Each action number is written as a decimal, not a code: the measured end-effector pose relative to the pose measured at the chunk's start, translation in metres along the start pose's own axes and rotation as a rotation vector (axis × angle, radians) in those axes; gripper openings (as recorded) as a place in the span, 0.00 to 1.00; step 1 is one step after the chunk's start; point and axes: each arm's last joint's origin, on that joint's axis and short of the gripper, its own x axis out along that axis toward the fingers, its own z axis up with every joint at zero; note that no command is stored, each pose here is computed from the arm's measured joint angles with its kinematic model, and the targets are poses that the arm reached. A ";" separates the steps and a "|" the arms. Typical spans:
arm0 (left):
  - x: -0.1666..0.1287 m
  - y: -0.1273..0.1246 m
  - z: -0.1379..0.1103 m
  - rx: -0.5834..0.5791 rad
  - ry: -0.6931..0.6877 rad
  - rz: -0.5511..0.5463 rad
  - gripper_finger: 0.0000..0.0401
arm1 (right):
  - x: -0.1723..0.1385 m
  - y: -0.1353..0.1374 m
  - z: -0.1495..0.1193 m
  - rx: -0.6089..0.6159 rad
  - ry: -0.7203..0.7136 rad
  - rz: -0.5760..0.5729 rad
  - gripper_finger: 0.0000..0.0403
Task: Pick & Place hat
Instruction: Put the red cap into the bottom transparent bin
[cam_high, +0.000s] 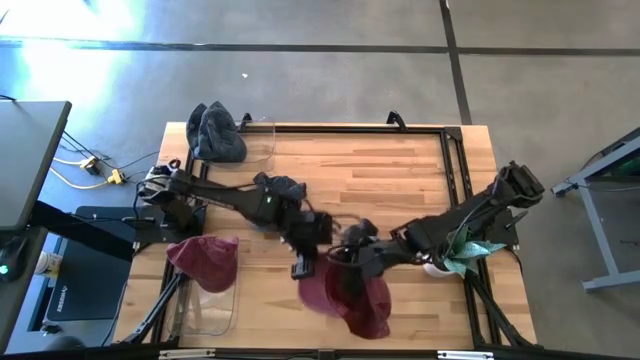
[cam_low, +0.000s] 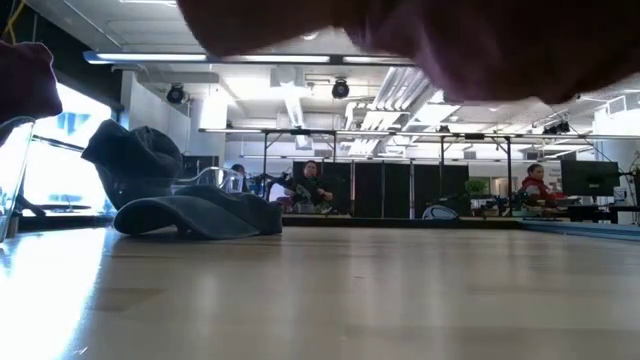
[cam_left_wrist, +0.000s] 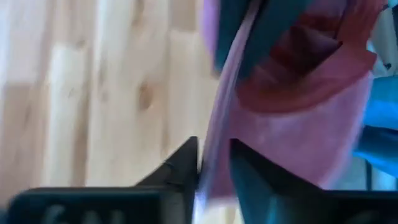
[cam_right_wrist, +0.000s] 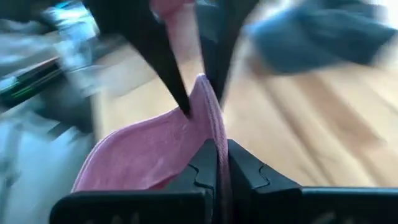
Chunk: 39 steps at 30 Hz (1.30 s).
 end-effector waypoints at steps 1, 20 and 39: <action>-0.004 0.006 -0.001 -0.017 0.028 0.003 0.26 | -0.002 -0.001 -0.004 0.035 -0.017 -0.058 0.03; -0.046 -0.003 -0.086 -0.492 -0.346 0.238 0.43 | -0.025 -0.005 -0.051 0.239 -0.541 -0.306 0.02; -0.018 0.003 -0.125 -0.643 -0.886 -0.260 0.43 | -0.037 -0.002 -0.022 0.048 -0.656 -0.387 0.03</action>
